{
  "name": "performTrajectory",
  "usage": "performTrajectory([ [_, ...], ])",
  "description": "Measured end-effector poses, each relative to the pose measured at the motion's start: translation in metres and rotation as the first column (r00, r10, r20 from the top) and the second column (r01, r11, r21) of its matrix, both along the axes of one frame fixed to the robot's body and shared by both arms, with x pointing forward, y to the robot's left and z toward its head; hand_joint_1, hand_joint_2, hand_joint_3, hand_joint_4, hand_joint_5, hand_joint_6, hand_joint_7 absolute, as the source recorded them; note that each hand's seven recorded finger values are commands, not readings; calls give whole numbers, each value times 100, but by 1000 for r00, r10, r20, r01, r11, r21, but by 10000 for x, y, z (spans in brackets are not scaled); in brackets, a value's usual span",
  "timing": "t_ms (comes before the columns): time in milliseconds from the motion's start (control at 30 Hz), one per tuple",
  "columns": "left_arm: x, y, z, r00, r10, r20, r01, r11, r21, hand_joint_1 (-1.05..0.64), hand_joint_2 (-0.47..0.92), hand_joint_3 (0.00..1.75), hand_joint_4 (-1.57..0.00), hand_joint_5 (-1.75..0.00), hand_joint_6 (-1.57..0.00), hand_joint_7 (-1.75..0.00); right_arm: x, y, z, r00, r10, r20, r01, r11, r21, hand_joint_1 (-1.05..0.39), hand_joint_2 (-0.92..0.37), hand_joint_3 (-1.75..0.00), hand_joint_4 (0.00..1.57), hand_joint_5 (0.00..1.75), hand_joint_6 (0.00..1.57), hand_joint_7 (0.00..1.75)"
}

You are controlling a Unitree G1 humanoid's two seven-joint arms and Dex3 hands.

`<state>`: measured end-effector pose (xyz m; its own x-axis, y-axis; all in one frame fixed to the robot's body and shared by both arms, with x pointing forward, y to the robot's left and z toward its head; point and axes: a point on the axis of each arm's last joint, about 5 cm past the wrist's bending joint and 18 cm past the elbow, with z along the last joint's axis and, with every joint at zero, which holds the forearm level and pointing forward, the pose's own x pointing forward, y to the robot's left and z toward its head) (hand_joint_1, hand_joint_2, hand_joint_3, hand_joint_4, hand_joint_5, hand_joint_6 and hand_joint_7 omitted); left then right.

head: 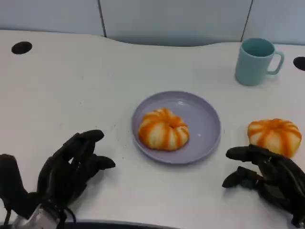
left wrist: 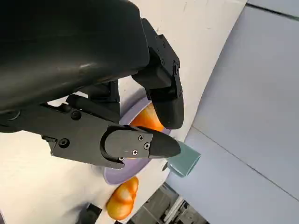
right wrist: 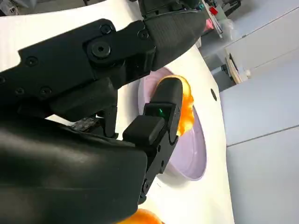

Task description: Grasp the bread from the table and place it into the plate.

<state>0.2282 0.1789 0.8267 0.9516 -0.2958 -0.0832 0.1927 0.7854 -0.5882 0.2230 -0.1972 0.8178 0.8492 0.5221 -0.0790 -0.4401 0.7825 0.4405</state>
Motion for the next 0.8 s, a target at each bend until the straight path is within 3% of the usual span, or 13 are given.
performTrajectory([
  [167,-15,-9,-15,999,-4,33,1,997,77,-52,84,33,-45,-161,-54,-116,-3,-4,2,1000,1,1,-1,1000,-3,-39,-92,-14,63,114,74,64],
  [300,-29,-14,-41,1000,-2,28,-1,996,90,-53,70,58,-46,-162,-53,-119,-4,-22,3,1000,4,-1,-4,1000,-6,-38,-92,-14,63,114,74,64],
  [533,-35,-20,-55,999,-4,35,0,994,112,-55,65,67,-42,-163,-54,-118,-5,-55,-10,1000,4,-5,-4,1000,5,-40,-92,-11,64,113,76,64],
  [800,-27,-32,-75,999,1,45,-7,993,122,-56,56,77,-51,-160,-57,-114,11,-76,-28,1000,-3,-6,3,1000,13,-43,-92,-6,66,111,79,63],
])
